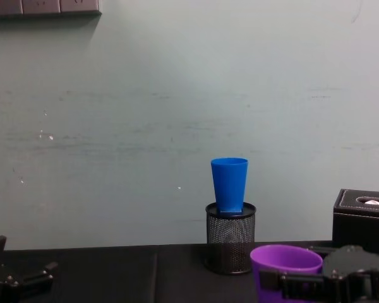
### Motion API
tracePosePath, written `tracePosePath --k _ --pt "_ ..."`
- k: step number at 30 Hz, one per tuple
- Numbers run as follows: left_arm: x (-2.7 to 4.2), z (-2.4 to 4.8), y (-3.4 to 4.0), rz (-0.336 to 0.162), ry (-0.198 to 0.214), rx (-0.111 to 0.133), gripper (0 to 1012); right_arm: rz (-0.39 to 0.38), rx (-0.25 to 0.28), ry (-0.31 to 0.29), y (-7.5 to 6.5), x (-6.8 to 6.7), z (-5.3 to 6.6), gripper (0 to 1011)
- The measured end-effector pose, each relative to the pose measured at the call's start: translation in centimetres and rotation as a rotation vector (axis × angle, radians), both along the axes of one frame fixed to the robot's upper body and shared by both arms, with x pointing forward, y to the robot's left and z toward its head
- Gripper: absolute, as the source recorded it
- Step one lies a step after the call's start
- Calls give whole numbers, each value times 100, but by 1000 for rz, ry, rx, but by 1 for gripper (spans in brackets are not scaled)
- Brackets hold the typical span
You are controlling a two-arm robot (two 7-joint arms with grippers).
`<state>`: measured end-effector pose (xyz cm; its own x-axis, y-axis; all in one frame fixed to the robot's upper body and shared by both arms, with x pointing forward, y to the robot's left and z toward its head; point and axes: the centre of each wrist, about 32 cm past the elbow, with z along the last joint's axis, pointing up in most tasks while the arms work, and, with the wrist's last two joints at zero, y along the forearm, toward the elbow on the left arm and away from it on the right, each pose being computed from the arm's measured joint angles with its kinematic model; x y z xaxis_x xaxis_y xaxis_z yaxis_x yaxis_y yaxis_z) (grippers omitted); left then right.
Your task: Pick up one cup with a gripper and tap it against the other cup.
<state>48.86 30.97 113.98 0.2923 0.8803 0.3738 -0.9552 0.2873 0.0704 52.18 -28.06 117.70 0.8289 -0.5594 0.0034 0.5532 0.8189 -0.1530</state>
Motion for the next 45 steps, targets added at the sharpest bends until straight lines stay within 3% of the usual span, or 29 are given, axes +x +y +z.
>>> tracePosePath --k 22,45 --pt "0 0 0 0 0 0 1011 -12 -10 16 15 38 -230 726" --pt "0 0 0 0 0 0 1011 -4 -17 21 23 69 -339 726"
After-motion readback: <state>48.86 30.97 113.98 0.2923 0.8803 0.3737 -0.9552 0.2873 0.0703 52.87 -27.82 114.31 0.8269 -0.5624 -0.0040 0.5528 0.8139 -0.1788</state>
